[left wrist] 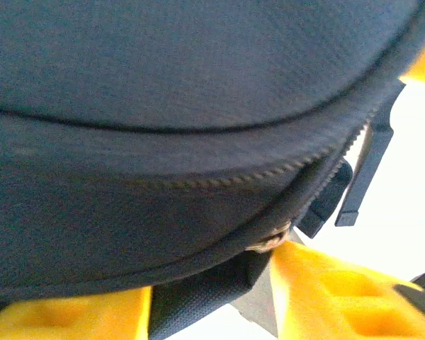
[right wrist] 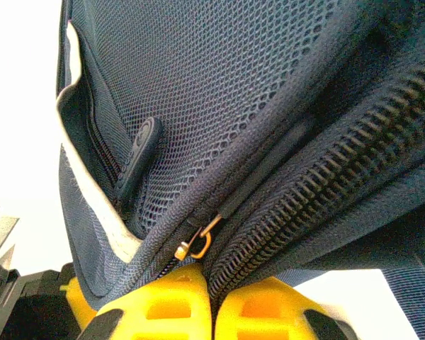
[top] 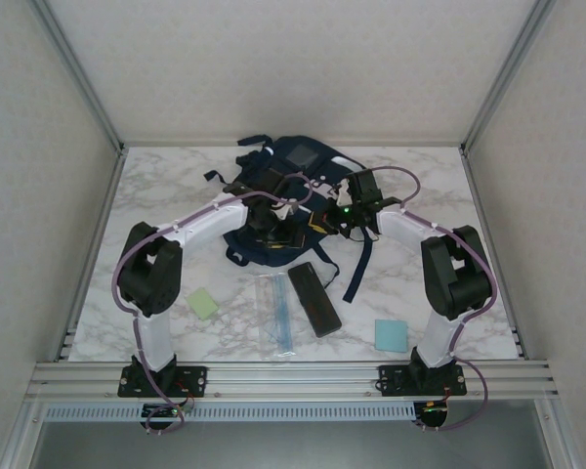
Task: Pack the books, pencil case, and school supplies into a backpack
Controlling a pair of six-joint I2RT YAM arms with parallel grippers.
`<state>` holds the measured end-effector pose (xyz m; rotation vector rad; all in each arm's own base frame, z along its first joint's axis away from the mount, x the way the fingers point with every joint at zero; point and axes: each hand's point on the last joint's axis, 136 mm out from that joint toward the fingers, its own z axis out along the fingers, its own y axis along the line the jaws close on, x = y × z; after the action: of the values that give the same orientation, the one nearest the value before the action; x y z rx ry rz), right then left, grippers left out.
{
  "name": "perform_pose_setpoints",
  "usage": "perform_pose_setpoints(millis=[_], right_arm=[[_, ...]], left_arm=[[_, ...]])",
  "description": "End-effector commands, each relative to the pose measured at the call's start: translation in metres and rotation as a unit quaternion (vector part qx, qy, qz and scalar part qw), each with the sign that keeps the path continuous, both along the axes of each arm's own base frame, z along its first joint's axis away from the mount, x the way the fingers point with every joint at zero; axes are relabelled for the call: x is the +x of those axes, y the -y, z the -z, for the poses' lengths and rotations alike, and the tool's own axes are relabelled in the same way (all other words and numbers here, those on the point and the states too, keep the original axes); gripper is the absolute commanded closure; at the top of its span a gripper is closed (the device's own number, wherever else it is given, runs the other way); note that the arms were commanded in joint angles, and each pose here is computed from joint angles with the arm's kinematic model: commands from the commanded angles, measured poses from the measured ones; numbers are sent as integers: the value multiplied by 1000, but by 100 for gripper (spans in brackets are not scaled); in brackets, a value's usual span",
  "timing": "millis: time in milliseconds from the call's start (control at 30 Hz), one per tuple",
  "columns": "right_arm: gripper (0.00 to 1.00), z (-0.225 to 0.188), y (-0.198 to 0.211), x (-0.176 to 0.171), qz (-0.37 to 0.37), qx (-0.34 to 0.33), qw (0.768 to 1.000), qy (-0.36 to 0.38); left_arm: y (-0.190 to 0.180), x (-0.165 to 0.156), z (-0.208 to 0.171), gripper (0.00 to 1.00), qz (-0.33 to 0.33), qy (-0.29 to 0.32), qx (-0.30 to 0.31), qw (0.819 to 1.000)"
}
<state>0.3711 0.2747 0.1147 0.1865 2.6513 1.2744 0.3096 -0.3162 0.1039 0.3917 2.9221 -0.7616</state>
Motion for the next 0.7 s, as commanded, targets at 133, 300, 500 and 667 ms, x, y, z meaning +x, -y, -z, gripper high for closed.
perform_pose_setpoints(millis=[133, 300, 500, 667], right_arm=[[100, -41, -28, 14, -37, 57, 995, 68], [100, -41, -27, 12, -38, 54, 996, 67], [100, -35, -25, 8, -39, 50, 996, 62], [100, -33, -23, 5, -42, 45, 996, 61]], left_arm=[[13, -11, -3, 71, 32, 11, -1, 999], [9, 8, -3, 85, 6, 40, 14, 999], [12, 27, -18, 90, -15, 62, 3, 998], [3, 41, -21, 78, -35, 72, 7, 997]])
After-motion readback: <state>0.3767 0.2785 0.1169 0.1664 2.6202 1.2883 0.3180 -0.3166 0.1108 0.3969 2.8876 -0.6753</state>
